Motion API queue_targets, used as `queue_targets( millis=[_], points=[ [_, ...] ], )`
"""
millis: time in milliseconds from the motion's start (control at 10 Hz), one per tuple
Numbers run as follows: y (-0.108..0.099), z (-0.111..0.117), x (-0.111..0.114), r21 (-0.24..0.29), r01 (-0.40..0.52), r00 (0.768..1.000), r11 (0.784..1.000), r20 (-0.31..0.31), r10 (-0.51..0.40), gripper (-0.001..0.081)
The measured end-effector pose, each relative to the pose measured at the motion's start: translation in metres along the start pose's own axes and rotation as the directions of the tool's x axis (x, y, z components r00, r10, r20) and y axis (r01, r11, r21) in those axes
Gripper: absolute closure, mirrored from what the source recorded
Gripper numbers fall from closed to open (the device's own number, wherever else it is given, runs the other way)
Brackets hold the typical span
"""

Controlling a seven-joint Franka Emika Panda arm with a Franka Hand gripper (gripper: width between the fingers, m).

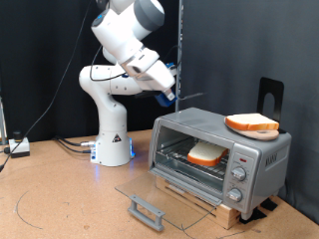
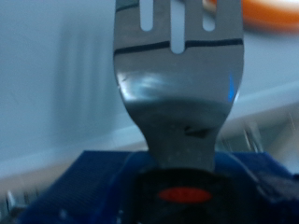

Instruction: Make a piece of toast with the oven

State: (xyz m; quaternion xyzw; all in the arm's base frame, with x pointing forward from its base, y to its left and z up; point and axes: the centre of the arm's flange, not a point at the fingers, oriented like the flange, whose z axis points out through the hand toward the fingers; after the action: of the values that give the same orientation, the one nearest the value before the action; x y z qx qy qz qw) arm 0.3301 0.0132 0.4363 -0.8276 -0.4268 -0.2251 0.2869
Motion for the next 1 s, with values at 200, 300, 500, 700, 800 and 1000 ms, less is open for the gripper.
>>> queue_targets(
  millis=[200,300,500,700,800,1000],
  points=[
    [-0.019,0.017,0.016,0.075,0.072,0.997,0.995,0.011,-0.073,0.0381],
    [-0.028,0.027,0.024,0.092,0.085,0.996,0.992,0.033,-0.089,0.0381],
    [-0.047,0.049,0.036,0.119,0.09,0.991,0.989,0.085,-0.101,0.0381],
    [-0.067,0.073,0.034,0.133,0.067,0.983,0.989,0.161,-0.088,0.0381],
    [-0.072,0.083,0.027,0.122,0.043,0.98,0.992,0.187,-0.066,0.0381],
    [-0.074,0.093,0.014,0.075,0.016,0.977,0.997,0.209,-0.032,0.0381]
  ],
)
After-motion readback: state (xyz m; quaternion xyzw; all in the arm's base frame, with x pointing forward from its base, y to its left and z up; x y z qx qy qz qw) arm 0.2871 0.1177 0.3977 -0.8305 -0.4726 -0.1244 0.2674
